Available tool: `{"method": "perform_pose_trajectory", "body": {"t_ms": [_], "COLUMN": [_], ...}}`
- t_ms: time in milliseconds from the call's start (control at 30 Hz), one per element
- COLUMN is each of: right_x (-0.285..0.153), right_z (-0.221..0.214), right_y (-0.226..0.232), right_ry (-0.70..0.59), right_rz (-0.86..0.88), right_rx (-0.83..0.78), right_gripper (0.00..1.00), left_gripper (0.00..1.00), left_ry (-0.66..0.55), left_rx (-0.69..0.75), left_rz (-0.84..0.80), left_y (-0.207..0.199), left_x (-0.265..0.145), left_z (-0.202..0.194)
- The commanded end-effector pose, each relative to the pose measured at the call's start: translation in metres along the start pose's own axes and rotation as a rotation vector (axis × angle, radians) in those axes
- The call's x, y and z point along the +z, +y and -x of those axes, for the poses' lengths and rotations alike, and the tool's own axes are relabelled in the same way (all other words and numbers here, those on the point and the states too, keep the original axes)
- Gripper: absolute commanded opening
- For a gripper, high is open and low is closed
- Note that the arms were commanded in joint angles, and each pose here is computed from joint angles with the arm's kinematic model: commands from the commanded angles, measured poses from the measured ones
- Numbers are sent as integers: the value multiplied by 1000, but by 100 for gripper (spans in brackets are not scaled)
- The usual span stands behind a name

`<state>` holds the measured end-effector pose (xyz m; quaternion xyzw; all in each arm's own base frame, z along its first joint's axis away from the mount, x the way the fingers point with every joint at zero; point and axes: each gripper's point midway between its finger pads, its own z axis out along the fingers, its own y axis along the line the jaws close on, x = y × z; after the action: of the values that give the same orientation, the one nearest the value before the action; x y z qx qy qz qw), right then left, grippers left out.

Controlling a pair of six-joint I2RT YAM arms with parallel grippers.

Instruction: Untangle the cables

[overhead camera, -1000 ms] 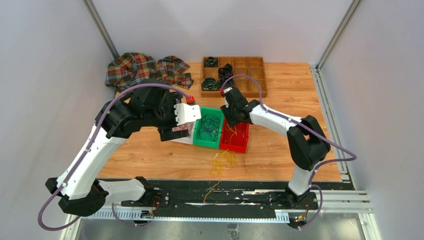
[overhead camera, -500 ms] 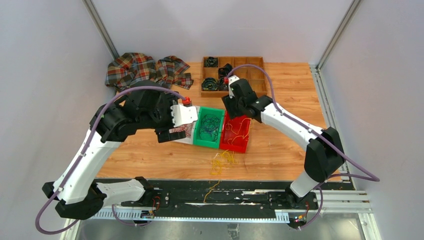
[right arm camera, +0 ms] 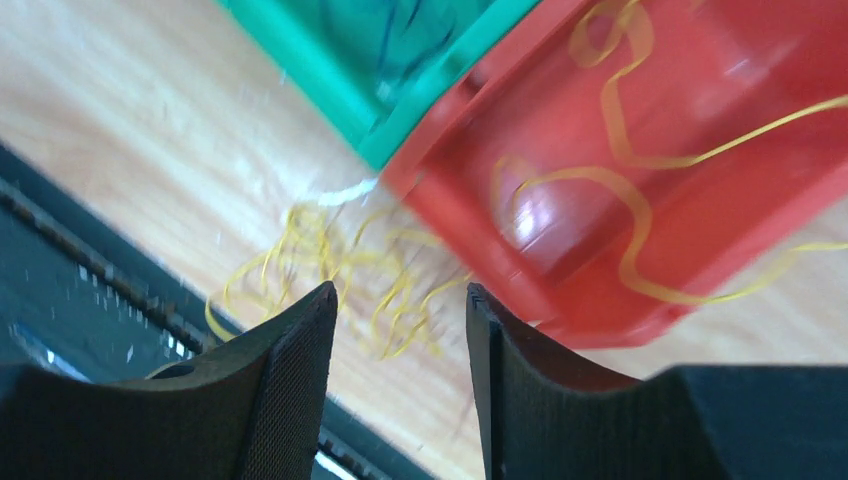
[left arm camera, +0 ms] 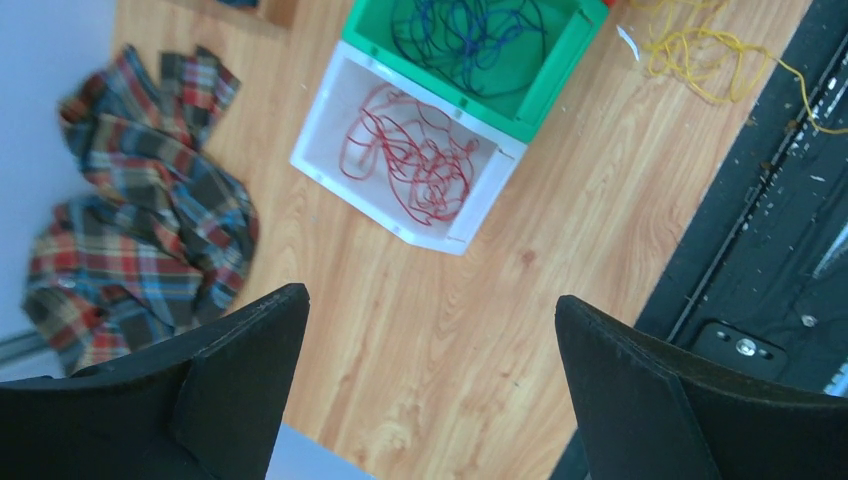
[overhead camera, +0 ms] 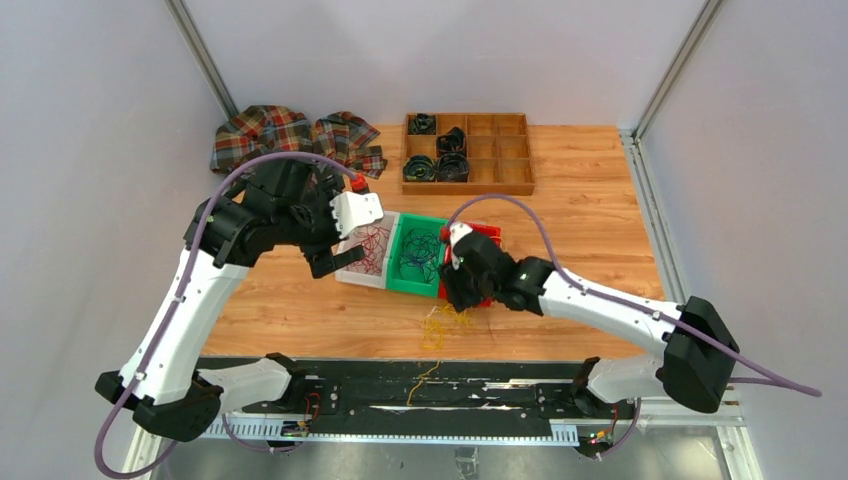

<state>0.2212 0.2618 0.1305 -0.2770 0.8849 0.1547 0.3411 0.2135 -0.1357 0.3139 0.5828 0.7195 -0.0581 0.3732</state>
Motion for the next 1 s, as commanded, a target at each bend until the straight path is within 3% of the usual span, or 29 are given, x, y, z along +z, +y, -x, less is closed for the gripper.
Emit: {"method": "perform_pose_trajectory", "body": {"t_ms": [0, 367, 467, 533, 633, 967], "right_x": [5, 50, 58, 58, 50, -19], "right_z": [-40, -64, -71, -70, -52, 38], "right_y": [44, 54, 51, 50, 54, 107], "right_ry": [64, 269, 311, 313, 238, -153], "right_rz": [116, 79, 53, 39, 56, 346], "right_rx": [17, -250, -252, -252, -245, -189], "right_gripper": [51, 51, 44, 31, 3, 1], "left_gripper": [98, 98, 98, 98, 98, 98], "left_ry": [13, 21, 16, 15, 12, -84], "left_rx": [-63, -121, -128, -127, -126, -138], "left_rz": [-76, -83, -82, -80, -82, -225], "left_y": [-13, -19, -19, -19, -20, -40], "left_x": [13, 13, 11, 11, 11, 22], "left_z": [-16, -38, -39, -40, -40, -23]}}
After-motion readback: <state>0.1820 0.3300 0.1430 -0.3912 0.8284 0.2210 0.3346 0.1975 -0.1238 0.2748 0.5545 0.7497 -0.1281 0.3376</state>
